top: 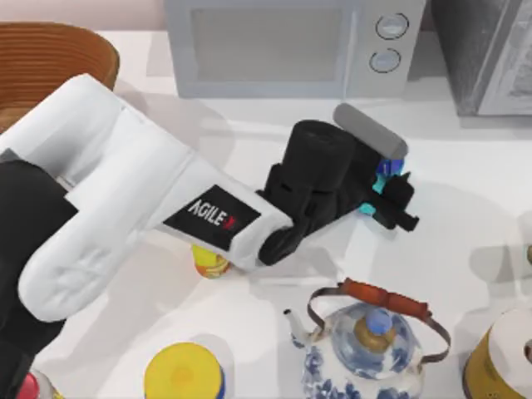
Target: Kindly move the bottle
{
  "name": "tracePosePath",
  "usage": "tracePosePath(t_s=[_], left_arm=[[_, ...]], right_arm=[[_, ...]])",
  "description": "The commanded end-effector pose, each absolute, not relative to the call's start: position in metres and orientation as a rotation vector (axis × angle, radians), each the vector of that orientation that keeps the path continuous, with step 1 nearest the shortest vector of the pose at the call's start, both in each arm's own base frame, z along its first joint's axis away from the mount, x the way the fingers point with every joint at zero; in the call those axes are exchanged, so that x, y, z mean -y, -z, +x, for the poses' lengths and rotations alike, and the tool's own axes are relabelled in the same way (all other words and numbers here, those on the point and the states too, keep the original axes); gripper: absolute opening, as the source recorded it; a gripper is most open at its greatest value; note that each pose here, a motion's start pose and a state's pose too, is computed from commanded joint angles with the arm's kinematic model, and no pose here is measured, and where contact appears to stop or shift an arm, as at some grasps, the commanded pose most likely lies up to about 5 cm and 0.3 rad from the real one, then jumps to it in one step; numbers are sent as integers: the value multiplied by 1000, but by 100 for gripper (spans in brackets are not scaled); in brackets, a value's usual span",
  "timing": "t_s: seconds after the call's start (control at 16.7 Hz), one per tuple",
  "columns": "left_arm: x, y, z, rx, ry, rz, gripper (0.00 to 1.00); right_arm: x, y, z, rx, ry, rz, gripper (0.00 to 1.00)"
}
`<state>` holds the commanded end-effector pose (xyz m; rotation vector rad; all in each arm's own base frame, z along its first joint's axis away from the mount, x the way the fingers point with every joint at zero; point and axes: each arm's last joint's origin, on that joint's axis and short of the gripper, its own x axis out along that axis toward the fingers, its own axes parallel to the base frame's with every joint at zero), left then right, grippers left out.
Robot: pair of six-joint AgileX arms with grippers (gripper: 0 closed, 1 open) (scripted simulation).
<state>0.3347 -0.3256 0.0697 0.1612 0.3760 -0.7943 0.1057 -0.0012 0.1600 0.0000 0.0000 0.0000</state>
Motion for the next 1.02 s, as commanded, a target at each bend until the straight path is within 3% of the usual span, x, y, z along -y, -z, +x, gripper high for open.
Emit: tracePosePath(t_s=[0.54,0.78,1.02], left_arm=[[309,-81,344,-346,737,130,0],[237,-117,354,-280,512,29,0],[154,-133,325,-288,249,-41,0]], right_arm=[[1,-160,106,0,0,0,100],[1,-160,106,0,0,0,100],[1,-160,106,0,0,0,100]])
